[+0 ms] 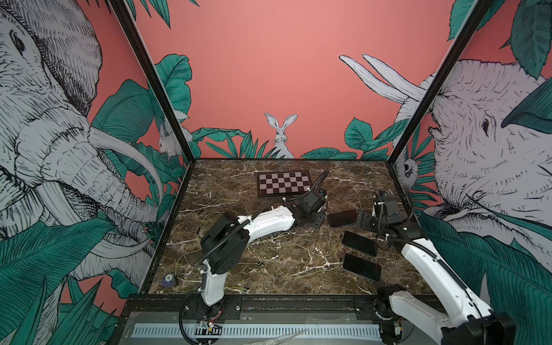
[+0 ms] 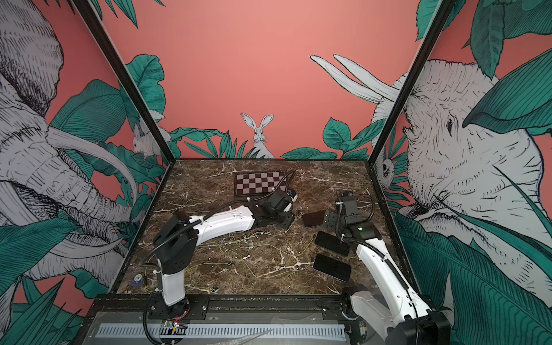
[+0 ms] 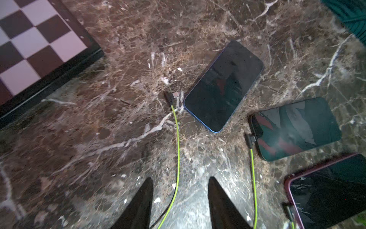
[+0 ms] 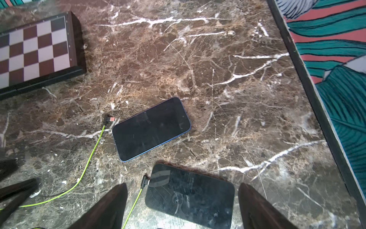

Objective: Plug wired earphones into phones
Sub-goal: Pick up the wired earphone from the center of the board.

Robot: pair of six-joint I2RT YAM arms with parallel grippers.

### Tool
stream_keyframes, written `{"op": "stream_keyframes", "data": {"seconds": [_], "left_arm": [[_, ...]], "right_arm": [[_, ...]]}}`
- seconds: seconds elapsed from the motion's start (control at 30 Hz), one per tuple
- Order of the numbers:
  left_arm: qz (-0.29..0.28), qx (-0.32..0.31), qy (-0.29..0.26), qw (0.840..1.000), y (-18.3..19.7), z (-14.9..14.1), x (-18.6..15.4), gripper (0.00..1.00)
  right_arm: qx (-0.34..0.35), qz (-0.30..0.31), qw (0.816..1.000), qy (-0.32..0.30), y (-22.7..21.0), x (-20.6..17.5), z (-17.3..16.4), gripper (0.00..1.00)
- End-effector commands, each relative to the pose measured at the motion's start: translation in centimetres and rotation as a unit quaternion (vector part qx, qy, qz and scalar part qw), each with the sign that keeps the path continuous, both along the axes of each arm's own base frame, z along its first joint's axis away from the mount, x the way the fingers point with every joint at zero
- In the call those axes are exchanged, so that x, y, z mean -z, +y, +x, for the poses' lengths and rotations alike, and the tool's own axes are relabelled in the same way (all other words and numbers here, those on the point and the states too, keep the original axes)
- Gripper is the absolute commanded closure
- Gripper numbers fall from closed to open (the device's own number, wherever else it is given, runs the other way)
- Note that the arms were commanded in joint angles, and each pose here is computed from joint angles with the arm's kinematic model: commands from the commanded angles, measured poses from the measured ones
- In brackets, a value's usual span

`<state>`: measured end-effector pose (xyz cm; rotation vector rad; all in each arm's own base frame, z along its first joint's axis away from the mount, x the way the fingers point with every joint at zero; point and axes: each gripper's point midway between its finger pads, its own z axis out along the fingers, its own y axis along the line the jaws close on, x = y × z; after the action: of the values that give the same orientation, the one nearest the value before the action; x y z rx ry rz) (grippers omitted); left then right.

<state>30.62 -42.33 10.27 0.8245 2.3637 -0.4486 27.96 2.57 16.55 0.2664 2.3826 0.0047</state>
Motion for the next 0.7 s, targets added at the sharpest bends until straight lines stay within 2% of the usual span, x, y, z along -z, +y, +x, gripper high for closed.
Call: {"op": "stream_keyframes", "data": {"seconds": [0.0,0.23,0.5,0.57,0.67], "left_arm": [[0.030,0.001,0.001,1.000,-0.6,0.8,0.7,0.53],[0.064,-0.010,-0.005,0.998,-1.7,2.5,3.1,0.54],[0.080,-0.004,0.004,0.997,-2.9,2.4,5.0,0.58],[0.087,0.002,0.004,0.996,-3.1,2.4,5.5,0.64],[0.097,0.011,0.012,0.995,-3.3,2.1,6.4,0.67]], "right_arm": [[0.030,0.004,1.000,-0.004,-0.9,0.2,-1.0,0.11],[0.028,0.009,1.000,-0.001,-0.9,0.9,-2.0,0.13],[0.028,0.009,1.000,0.009,-0.9,2.1,-2.3,0.13],[0.029,0.006,1.000,0.009,-1.0,2.0,-2.4,0.13],[0.032,0.005,0.999,0.007,-1.2,1.9,-2.5,0.13]]}}
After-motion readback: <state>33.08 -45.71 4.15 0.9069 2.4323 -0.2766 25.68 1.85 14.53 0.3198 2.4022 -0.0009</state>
